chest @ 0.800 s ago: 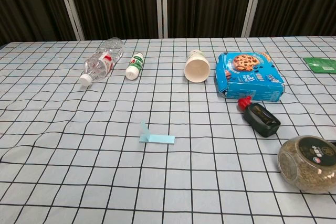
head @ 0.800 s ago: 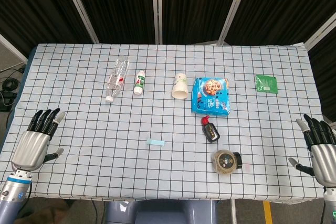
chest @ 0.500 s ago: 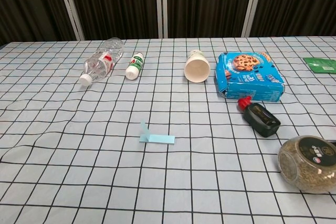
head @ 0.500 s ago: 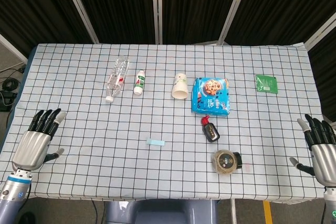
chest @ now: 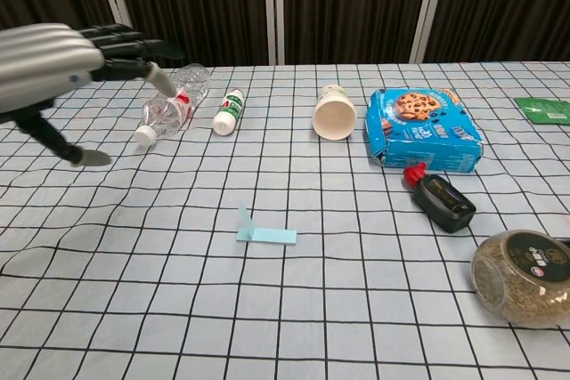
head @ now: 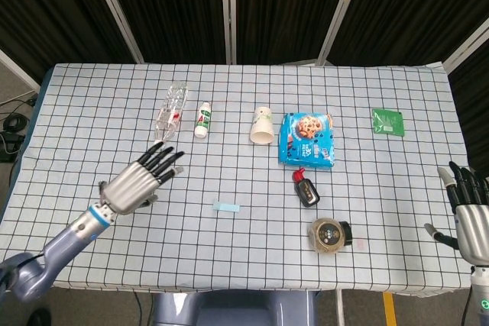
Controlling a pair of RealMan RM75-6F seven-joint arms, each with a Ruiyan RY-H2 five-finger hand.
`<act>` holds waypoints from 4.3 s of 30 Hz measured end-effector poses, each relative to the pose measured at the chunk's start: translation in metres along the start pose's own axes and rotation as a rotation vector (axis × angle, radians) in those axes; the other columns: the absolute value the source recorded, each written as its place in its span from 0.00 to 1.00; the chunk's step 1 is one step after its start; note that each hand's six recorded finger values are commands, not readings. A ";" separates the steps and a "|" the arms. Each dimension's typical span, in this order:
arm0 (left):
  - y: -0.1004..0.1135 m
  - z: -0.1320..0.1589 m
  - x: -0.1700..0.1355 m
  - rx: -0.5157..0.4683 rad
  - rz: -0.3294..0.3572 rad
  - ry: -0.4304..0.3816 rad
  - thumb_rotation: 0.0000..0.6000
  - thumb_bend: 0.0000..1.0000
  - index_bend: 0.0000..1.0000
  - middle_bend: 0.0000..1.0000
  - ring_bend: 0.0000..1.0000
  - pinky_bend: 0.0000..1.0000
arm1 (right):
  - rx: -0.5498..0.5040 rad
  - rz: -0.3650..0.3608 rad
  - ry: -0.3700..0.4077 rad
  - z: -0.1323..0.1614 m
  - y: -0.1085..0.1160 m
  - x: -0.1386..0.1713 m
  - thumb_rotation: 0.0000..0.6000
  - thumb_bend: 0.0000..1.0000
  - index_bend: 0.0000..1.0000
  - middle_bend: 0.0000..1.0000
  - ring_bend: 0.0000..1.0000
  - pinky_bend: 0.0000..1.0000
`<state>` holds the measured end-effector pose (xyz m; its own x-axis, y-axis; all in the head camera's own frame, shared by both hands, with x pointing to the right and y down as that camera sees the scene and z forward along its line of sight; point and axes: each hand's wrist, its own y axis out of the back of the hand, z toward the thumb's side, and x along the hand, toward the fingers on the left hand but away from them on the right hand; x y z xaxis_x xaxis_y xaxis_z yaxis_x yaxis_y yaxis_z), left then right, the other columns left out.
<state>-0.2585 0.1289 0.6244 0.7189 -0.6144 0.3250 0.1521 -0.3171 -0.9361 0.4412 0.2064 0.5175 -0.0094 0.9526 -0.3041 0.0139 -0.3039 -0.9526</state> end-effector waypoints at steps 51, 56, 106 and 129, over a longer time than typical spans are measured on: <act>-0.072 0.084 0.094 0.095 -0.110 -0.255 1.00 0.51 0.63 0.00 0.00 0.00 | -0.028 -0.004 -0.059 -0.019 0.002 -0.006 1.00 0.00 0.04 0.00 0.00 0.00; -0.068 0.084 0.095 0.083 -0.093 -0.244 1.00 0.56 0.76 0.00 0.00 0.00 | -0.028 0.000 -0.054 -0.018 0.002 -0.006 1.00 0.00 0.04 0.00 0.00 0.00; 0.130 0.059 0.197 -0.290 0.092 0.202 1.00 0.60 0.89 0.00 0.00 0.00 | -0.709 0.496 0.157 0.245 -0.063 -0.163 1.00 0.08 0.40 0.00 0.00 0.00; 0.132 0.063 0.199 -0.310 0.094 0.235 1.00 0.63 0.89 0.00 0.00 0.00 | -0.763 0.389 0.089 0.261 -0.059 -0.178 1.00 0.16 0.50 0.00 0.00 0.00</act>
<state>-0.0526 0.0097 0.5568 0.5394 -0.7886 0.2952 -0.1451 -0.4324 -0.8899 0.1811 0.0512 0.6248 0.2134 0.7900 -0.5747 0.6682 -0.5472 -0.5040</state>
